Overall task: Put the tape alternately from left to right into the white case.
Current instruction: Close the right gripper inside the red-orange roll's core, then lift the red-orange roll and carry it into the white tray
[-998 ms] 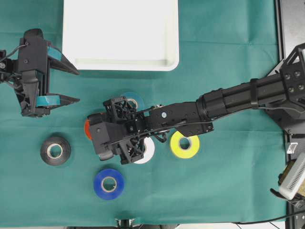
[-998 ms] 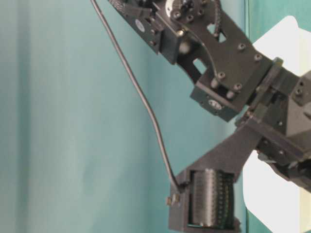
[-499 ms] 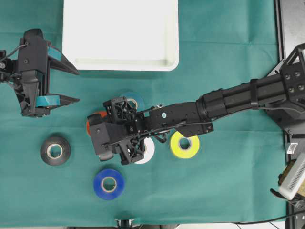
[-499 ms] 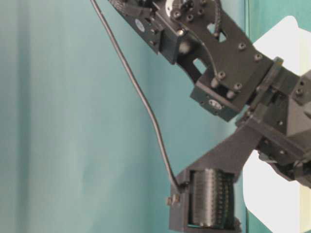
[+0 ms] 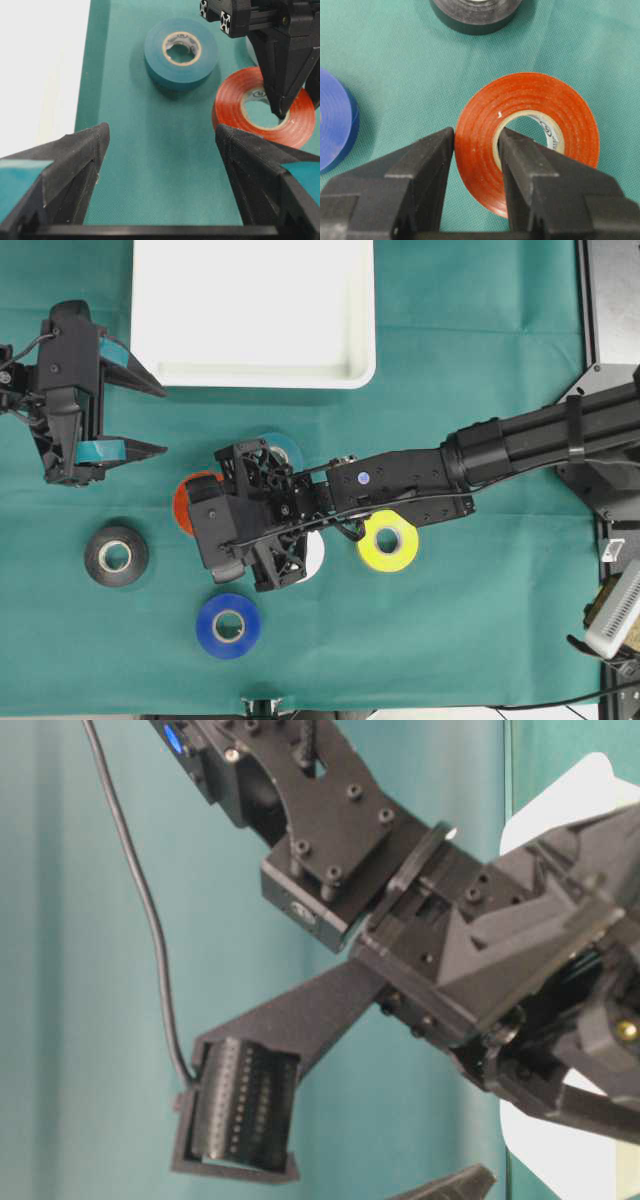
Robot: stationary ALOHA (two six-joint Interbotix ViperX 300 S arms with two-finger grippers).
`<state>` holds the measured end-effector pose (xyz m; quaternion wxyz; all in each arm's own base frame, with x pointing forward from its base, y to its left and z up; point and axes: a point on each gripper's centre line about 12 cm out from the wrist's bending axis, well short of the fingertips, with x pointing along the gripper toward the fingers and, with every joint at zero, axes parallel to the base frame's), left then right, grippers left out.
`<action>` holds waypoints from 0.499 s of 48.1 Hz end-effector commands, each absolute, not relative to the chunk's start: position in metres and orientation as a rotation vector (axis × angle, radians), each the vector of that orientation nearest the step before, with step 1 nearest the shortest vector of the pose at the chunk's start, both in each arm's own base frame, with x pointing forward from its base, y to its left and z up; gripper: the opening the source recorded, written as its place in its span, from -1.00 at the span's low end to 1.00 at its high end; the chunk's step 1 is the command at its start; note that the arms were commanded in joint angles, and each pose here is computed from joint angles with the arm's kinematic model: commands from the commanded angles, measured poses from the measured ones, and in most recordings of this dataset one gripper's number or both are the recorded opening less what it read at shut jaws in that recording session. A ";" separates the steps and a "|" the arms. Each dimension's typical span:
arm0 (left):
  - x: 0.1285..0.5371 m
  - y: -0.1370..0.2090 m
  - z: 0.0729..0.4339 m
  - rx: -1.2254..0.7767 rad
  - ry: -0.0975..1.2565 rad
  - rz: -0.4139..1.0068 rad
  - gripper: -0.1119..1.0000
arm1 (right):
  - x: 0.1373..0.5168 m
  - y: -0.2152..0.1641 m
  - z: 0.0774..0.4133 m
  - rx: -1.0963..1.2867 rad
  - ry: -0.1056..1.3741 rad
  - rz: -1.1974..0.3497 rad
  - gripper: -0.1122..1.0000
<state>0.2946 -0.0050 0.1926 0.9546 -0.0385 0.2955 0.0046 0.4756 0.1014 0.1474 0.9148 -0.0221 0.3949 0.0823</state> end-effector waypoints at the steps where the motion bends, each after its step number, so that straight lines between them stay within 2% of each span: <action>1: 0.298 -0.006 0.199 -0.081 0.579 0.006 0.85 | 0.477 0.104 0.173 -0.037 0.755 0.176 -0.75; 24: 0.297 -0.006 0.199 -0.081 0.585 0.006 0.85 | 0.459 0.080 0.185 -0.082 0.786 0.142 -0.75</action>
